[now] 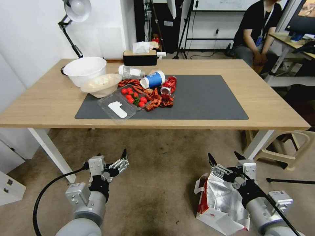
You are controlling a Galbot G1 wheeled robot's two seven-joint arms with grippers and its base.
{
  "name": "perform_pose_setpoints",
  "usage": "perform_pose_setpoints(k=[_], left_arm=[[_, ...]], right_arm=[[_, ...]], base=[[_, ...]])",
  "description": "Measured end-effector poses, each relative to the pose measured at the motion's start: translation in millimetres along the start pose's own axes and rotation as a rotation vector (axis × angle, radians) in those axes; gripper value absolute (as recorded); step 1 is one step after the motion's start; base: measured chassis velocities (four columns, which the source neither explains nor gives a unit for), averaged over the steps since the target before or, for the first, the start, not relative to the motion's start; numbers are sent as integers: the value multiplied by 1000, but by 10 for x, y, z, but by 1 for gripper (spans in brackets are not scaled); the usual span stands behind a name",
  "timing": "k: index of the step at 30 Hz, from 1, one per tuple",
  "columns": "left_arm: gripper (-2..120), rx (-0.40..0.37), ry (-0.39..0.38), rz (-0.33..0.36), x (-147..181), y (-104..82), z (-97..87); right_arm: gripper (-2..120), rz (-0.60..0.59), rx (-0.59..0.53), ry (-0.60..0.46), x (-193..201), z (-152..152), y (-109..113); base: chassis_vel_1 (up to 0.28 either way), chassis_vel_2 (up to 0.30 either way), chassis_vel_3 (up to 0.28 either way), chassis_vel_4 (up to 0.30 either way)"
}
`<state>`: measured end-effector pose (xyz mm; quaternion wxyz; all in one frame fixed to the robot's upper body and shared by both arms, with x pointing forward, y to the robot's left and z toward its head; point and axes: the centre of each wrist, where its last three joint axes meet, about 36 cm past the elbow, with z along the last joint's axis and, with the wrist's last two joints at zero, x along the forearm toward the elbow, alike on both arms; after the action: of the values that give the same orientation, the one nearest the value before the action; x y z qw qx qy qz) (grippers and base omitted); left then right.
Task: Pick up the food delivery bag from the floor and place it on the table.
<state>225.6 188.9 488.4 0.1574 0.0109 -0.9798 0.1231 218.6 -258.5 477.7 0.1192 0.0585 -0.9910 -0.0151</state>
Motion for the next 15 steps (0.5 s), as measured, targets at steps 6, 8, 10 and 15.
perform_pose_setpoints(k=[6, 8, 10, 15], left_arm=[[100, -16, -15, -5, -25, 16, 16], [100, -27, -24, -7, -39, 29, 25], [100, -29, -26, -7, -41, 32, 29], [100, -37, -36, -10, -52, 37, 47]], right_arm=[[100, -1, 0, -3, -5, 14, -8], [100, -4, 0, -3, -13, 39, -15], [100, -4, 0, -3, -15, 43, -16], [100, -6, -1, -4, -25, 61, -17]], base=[[0, 0, 0, 0], [0, 0, 0, 0], [0, 0, 0, 0], [0, 0, 0, 0]])
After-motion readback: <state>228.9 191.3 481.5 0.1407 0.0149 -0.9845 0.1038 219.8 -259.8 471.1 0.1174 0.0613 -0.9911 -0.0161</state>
